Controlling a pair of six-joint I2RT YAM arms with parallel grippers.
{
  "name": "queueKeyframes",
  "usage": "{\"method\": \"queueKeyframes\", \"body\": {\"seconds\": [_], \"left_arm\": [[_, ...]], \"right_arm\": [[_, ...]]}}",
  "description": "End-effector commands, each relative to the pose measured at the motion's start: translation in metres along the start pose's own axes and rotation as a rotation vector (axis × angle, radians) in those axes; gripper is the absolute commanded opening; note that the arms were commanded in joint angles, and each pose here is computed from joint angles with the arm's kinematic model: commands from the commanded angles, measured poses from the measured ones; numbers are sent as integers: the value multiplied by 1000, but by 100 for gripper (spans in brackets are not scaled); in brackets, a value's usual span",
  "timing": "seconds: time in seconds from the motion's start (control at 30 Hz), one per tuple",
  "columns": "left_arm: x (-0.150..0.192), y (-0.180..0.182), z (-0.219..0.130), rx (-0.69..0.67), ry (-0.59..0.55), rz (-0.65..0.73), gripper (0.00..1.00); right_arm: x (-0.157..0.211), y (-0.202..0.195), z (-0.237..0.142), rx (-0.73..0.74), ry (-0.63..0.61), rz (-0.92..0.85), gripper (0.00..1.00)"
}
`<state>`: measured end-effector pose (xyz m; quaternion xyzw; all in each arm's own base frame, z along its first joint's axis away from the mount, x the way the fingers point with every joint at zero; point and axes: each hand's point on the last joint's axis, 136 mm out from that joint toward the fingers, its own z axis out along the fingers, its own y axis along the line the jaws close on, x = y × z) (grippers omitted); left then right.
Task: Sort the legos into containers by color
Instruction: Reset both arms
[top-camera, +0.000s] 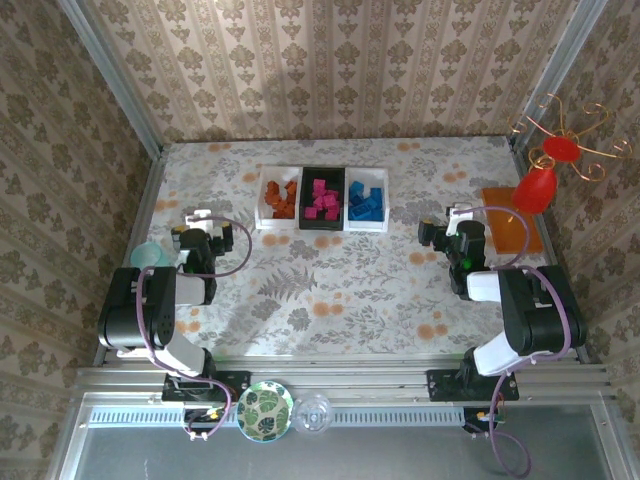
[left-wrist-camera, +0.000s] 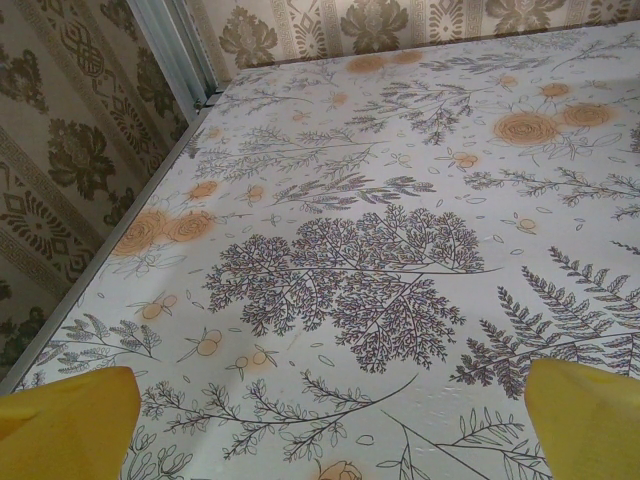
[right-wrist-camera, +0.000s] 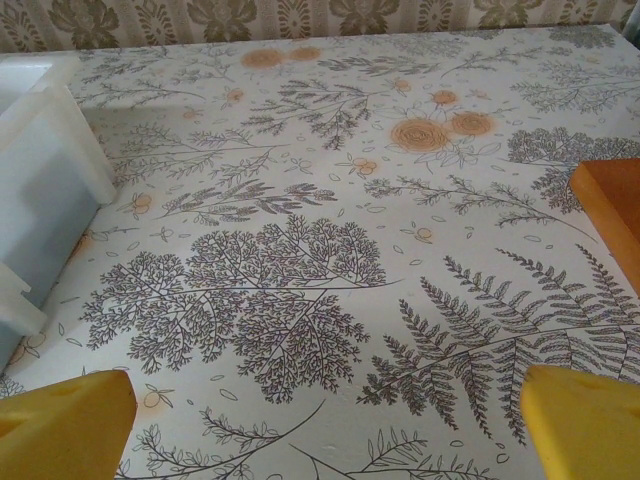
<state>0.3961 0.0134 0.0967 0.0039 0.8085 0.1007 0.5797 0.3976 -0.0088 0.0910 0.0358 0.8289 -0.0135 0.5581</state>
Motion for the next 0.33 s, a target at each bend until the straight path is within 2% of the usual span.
{"method": "queueKeyframes", "body": {"seconds": [0.0,0.3], "left_arm": [[-3,1,-1,-11,-18,-16,100],[-3,1,-1,-11,-18,-14,100]], "right_arm": [[-7,3,0,-13,-30,-8,100],[-6,2,0,-12,-28,-8,100]]}}
